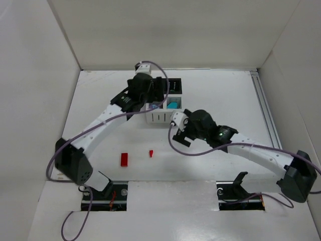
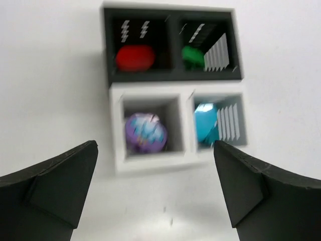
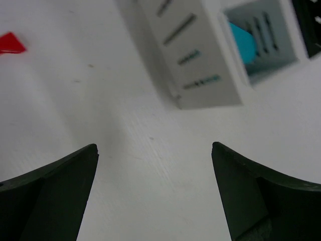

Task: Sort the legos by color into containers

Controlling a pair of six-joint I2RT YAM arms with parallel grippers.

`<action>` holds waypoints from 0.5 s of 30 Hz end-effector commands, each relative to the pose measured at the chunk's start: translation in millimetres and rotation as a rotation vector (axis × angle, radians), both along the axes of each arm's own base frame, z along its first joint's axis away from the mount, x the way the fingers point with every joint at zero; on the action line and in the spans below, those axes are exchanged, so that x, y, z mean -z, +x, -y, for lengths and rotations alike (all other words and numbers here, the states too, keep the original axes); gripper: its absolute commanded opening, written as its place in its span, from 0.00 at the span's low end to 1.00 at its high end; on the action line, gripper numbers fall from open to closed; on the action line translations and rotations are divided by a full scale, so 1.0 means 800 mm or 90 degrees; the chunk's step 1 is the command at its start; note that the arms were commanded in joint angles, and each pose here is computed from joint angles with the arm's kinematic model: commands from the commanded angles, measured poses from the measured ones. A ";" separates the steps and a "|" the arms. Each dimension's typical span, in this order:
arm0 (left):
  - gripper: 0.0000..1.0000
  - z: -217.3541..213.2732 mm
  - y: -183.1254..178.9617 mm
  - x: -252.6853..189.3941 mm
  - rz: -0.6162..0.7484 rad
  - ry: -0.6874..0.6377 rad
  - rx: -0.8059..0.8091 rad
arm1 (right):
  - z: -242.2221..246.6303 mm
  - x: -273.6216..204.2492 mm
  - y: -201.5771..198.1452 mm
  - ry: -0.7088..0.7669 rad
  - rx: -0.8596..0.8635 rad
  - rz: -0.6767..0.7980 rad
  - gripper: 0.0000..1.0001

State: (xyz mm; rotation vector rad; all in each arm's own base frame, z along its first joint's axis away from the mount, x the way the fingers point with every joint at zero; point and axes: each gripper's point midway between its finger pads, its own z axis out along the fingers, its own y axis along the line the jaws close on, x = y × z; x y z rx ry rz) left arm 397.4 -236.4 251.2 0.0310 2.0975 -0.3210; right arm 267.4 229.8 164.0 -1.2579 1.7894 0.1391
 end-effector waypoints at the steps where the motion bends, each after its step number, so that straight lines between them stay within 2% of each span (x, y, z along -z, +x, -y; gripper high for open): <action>1: 1.00 -0.063 -0.061 0.000 -0.017 -0.037 -0.106 | -0.082 -0.004 -0.022 0.066 -0.085 -0.013 0.99; 3: 1.00 -0.087 -0.092 0.022 -0.058 -0.093 -0.186 | -0.122 0.016 -0.039 0.070 -0.097 -0.056 0.99; 4: 1.00 -0.105 -0.114 0.061 -0.097 -0.080 -0.219 | -0.131 0.024 -0.042 0.072 -0.070 -0.073 0.99; 5: 1.00 -0.120 -0.135 0.063 -0.101 -0.097 -0.239 | -0.132 0.033 -0.037 0.067 -0.018 -0.076 0.99; 6: 1.00 -0.124 -0.148 0.073 -0.113 -0.124 -0.265 | -0.147 0.041 -0.049 0.070 -0.011 -0.095 0.99; 7: 1.00 -0.134 -0.164 0.100 -0.137 -0.115 -0.278 | -0.164 0.056 -0.053 0.083 0.020 -0.128 0.99; 11: 1.00 -0.140 -0.203 0.119 -0.161 -0.154 -0.279 | -0.226 0.076 -0.073 0.112 0.017 -0.152 0.99; 15: 1.00 -0.155 -0.219 0.119 -0.164 -0.171 -0.304 | -0.243 0.106 -0.074 0.125 0.062 -0.194 0.99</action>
